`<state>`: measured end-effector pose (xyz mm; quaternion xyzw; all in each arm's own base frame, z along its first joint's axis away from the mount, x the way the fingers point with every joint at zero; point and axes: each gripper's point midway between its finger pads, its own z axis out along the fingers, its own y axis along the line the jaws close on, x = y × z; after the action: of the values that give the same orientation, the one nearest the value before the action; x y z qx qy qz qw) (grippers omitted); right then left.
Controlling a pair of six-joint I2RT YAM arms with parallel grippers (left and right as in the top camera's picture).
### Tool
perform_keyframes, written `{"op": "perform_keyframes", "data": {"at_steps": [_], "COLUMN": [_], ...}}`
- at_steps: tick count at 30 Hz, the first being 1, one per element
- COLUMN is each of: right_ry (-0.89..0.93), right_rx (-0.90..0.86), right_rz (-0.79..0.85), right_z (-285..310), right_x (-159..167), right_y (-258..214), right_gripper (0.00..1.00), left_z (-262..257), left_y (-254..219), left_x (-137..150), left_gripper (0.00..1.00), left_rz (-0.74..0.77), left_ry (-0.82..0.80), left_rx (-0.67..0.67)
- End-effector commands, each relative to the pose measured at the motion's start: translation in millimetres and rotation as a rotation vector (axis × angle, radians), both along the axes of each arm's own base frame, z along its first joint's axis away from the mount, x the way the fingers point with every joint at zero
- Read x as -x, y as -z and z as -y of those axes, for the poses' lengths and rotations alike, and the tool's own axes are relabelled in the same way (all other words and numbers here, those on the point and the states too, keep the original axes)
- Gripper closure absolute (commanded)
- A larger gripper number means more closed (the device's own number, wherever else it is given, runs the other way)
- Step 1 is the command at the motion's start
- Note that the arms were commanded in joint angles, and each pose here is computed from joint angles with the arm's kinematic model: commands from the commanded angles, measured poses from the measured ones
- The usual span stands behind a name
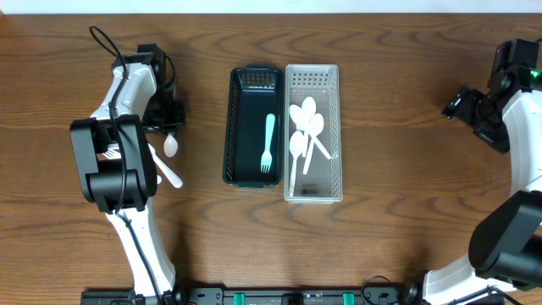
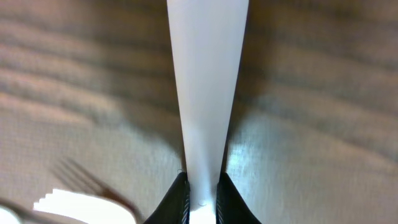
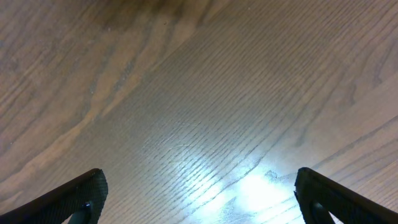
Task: Pack container
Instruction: 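Return the left gripper and grasp the white spoon, then place the white spoon into the black mesh tray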
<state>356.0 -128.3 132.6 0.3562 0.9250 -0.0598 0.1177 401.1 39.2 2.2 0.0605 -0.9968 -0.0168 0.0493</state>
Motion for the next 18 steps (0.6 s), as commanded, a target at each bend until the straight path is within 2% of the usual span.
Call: {"op": "perform_keyframes", "data": {"at_steps": [1,3,9,14,18], "right_ry": [0.001,0.001,0.001,0.001,0.001], "right_rx": [0.002,0.002,0.003,0.002,0.002], "right_rz": [-0.006,-0.006,-0.006,-0.006,-0.006], "right_z": [2,2,2,2,2], "right_x": [1,1,1,1,1], "right_y": [2,2,2,2,2], "right_gripper": [0.01,0.01,0.01,0.01,0.01], "left_z": [1,13,90,144,187], "left_y": [-32,-57,-157,-220,-224], "left_x": [-7,-5,7,31,52], "left_gripper": [0.94,0.94,0.94,0.94,0.94], "left_rz": [0.047,0.070,0.240,0.380,0.377], "left_ry": [0.002,0.009,-0.007,0.123,0.255], "left_rx": [-0.004,0.039,0.313,0.356,0.339]}}
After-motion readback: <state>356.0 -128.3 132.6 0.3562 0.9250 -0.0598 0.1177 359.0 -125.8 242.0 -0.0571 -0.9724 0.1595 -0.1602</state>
